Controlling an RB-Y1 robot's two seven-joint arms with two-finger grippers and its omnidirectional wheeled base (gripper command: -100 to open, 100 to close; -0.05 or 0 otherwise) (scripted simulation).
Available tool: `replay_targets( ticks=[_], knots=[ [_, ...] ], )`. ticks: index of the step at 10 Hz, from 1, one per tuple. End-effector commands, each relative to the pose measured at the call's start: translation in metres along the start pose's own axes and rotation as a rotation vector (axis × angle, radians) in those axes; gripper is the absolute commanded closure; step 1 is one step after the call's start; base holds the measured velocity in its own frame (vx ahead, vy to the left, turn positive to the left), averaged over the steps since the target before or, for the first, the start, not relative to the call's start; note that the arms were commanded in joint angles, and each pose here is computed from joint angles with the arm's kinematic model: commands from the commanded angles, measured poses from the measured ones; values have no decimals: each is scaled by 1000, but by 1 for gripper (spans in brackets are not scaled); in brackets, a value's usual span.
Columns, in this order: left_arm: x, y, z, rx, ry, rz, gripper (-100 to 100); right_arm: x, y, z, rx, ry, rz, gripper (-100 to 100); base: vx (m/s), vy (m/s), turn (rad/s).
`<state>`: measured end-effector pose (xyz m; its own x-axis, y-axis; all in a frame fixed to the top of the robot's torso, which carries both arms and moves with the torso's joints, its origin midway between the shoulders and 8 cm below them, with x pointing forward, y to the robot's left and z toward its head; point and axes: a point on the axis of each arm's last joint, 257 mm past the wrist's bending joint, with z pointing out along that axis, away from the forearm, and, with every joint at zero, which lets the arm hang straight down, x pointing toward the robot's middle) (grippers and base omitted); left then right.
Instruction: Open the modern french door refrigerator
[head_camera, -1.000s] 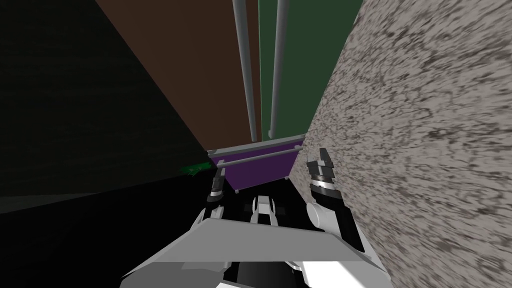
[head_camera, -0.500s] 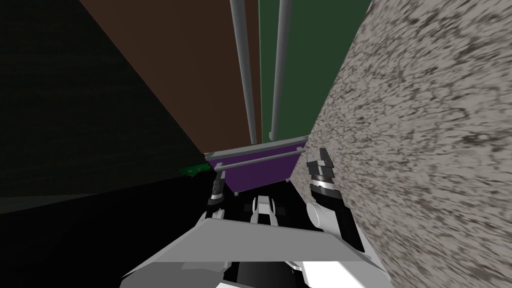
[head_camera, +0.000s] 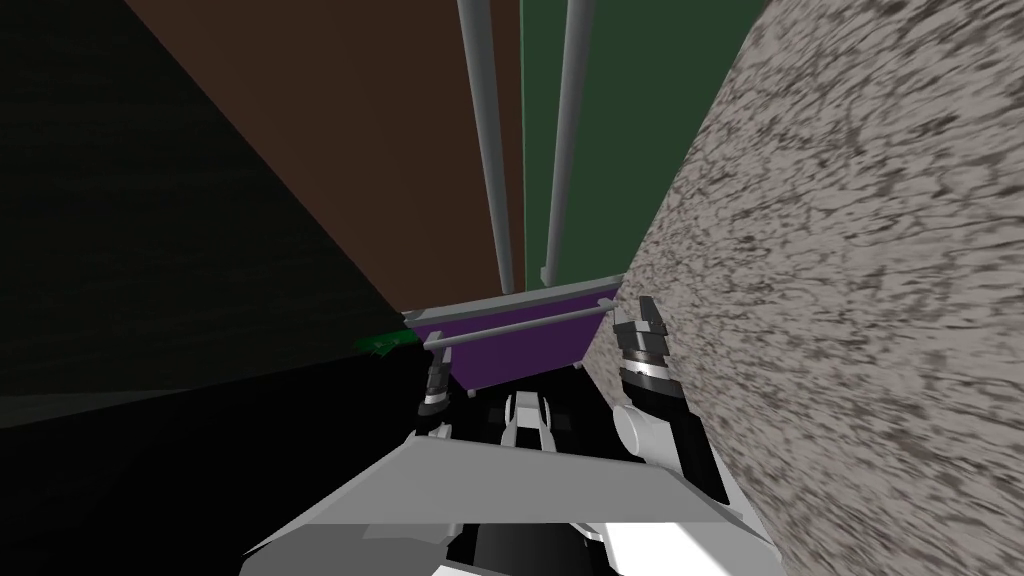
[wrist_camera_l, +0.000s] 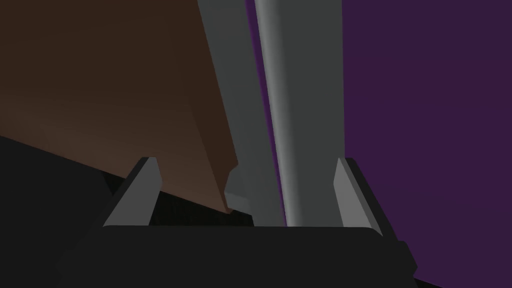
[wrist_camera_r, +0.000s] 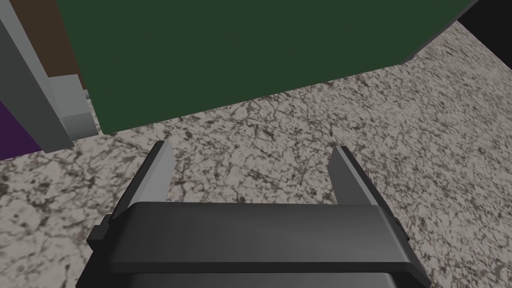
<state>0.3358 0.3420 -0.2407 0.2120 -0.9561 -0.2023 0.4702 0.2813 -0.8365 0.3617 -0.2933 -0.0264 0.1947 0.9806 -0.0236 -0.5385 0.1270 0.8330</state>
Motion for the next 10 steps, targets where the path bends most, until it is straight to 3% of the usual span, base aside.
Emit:
replay_targets(
  ticks=[1, 6, 7, 8, 10],
  knots=[
    [4, 11, -15, -26, -27, -23, -100, 0, 0, 0, 0, 0, 0, 0, 70, 4, 13],
    [24, 23, -37, -68, -97, -88, -100, 0, 0, 0, 0, 0, 0, 0, 69, -1, 10],
    [21, 23, -35, -64, -88, -80, -100, 0, 0, 0, 0, 0, 0, 0, 22, -1, 1],
    [20, 26, -21, -63, -87, -83, -100, 0, 0, 0, 0, 0, 0, 0, -9, -10, 26],
    [18, 28, -7, -62, -84, -84, -100, 0, 0, 0, 0, 0, 0, 0, -26, -17, 20]
  ],
)
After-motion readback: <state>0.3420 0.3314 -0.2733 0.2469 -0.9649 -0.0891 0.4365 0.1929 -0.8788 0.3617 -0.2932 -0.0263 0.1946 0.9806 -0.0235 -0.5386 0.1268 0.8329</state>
